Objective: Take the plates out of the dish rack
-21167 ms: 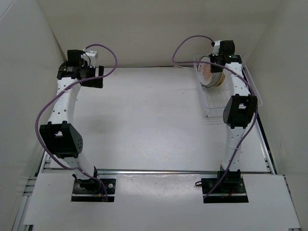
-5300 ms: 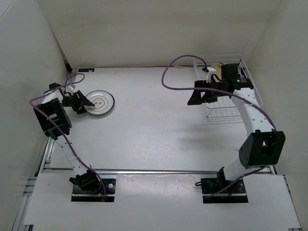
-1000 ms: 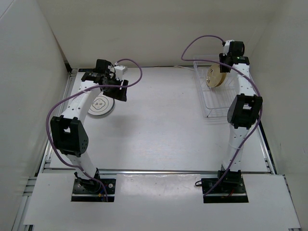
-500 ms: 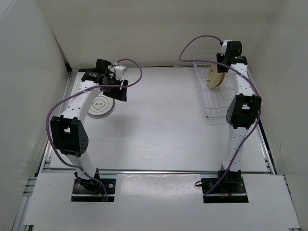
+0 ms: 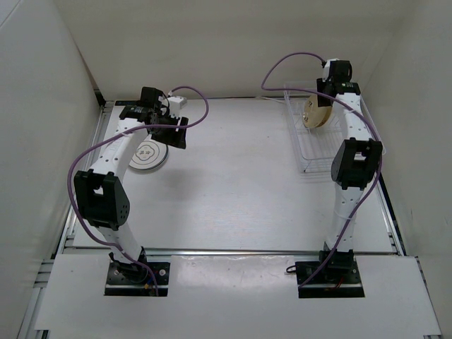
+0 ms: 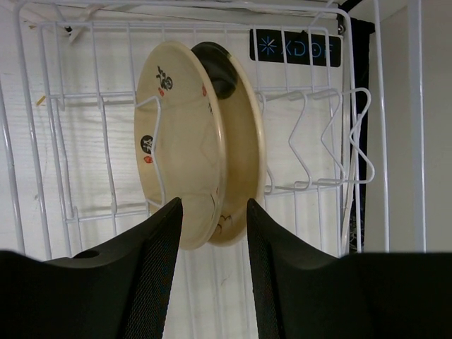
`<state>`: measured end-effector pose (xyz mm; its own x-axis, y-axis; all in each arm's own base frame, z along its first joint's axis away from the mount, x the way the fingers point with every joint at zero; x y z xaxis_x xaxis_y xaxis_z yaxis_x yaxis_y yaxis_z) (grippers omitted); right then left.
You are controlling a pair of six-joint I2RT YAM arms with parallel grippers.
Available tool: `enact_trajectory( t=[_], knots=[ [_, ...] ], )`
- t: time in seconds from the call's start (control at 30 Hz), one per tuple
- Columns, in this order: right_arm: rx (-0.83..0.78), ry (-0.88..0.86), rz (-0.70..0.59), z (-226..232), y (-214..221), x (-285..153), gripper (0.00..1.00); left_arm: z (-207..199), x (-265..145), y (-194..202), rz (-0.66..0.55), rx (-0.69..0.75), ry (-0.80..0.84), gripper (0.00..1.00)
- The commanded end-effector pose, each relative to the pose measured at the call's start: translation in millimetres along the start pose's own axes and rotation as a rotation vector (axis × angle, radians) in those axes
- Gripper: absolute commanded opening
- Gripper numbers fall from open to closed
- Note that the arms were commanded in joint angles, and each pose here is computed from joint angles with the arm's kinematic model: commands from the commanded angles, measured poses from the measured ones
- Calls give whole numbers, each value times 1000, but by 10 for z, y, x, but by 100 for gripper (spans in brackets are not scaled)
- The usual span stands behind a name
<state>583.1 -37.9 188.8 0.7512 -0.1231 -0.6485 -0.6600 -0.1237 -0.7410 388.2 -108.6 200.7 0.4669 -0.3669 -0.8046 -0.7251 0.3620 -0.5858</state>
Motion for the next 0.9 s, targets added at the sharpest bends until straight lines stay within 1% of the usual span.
enact_trajectory(
  t=[0.0, 0.2, 0.27, 0.3, 0.57, 0.7, 0.87],
  knots=[
    [34, 62, -104, -140, -317, -279, 46, -48, -124, -83, -44, 5, 14, 76],
    [33, 31, -118, -102, -356, -317, 46, -56, -140, -66, -44, 5, 14, 76],
    [31, 18, -101, -76, -308, -276, 46, -56, -140, -66, -44, 5, 14, 76],
    [31, 19, -110, -82, -339, -293, 45, -45, -123, -34, -33, 3, 7, 76],
    [28, 5, -82, -29, -236, -78, 45, -37, -139, -14, -31, 12, -2, 76],
    [25, -9, -60, 18, -151, 105, 45, -26, -122, 19, -21, 9, -9, 77],
    [15, -10, -53, 28, -117, 187, 45, -3, -91, 36, -10, 16, -16, 77]
  ],
)
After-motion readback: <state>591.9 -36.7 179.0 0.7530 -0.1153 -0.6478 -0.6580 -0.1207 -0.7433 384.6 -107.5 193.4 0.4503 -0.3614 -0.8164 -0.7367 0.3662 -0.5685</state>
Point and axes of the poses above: each gripper's point midway between its finger pads, its own x axis out along the fingers, its own z axis along the line the jaws close on, y = z × x, the point moved 3 cm from there along -x, back along the fingers, and after that the axes turned 3 degrees about x, right-handed, at the moved point
